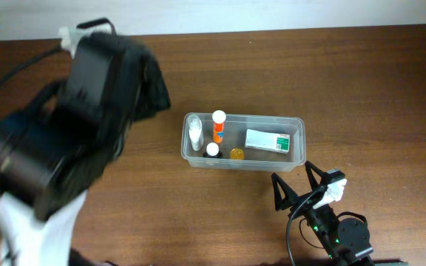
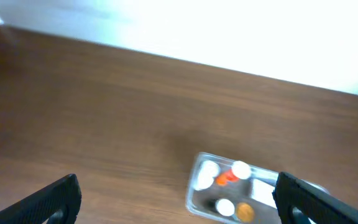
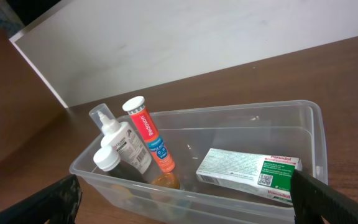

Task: Pack container

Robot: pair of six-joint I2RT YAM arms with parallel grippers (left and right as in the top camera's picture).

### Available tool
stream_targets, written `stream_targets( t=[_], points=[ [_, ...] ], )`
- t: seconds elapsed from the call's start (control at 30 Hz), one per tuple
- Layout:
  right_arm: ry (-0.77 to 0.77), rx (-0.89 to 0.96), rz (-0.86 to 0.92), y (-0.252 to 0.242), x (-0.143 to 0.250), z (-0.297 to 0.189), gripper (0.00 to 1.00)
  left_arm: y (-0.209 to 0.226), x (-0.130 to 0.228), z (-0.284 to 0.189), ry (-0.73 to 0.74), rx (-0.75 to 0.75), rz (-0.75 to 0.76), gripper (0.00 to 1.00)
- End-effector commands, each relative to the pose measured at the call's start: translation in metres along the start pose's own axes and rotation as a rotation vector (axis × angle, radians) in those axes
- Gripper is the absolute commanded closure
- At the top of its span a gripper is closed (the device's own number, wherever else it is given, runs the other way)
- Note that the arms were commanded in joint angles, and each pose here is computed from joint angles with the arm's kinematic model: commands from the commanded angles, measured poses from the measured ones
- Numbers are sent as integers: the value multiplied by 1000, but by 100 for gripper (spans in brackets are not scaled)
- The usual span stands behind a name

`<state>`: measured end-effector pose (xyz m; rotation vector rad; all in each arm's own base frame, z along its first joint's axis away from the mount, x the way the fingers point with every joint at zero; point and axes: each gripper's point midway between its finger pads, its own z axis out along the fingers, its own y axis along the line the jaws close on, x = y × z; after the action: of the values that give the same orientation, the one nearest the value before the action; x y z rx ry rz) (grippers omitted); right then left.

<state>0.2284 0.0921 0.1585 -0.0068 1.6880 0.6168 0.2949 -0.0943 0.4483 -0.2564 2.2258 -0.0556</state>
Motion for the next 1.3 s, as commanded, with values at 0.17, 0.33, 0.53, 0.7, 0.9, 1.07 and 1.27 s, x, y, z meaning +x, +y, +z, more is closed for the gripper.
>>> stream_targets(
  t=[0.17,0.33,0.53,0.7,0.9,1.07,1.27],
  points=[
    [4,19,3,-5,4,1,2,58,-6,-117,-218,190,-105,1],
    [4,19,3,-5,4,1,2,100,1,-168,-326,265,-179,1],
    [4,19,3,-5,4,1,2,148,32,-226,-426,421,-250,1],
    [4,19,3,-5,4,1,2,167,59,-236,-434,450,-257,1],
    [4,19,3,-5,4,1,2,176,89,-217,-382,381,-238,1],
    [4,19,3,-5,4,1,2,171,112,-185,-289,313,-202,1],
    [4,19,3,-5,4,1,2,156,127,-142,-233,275,-215,1]
  ],
)
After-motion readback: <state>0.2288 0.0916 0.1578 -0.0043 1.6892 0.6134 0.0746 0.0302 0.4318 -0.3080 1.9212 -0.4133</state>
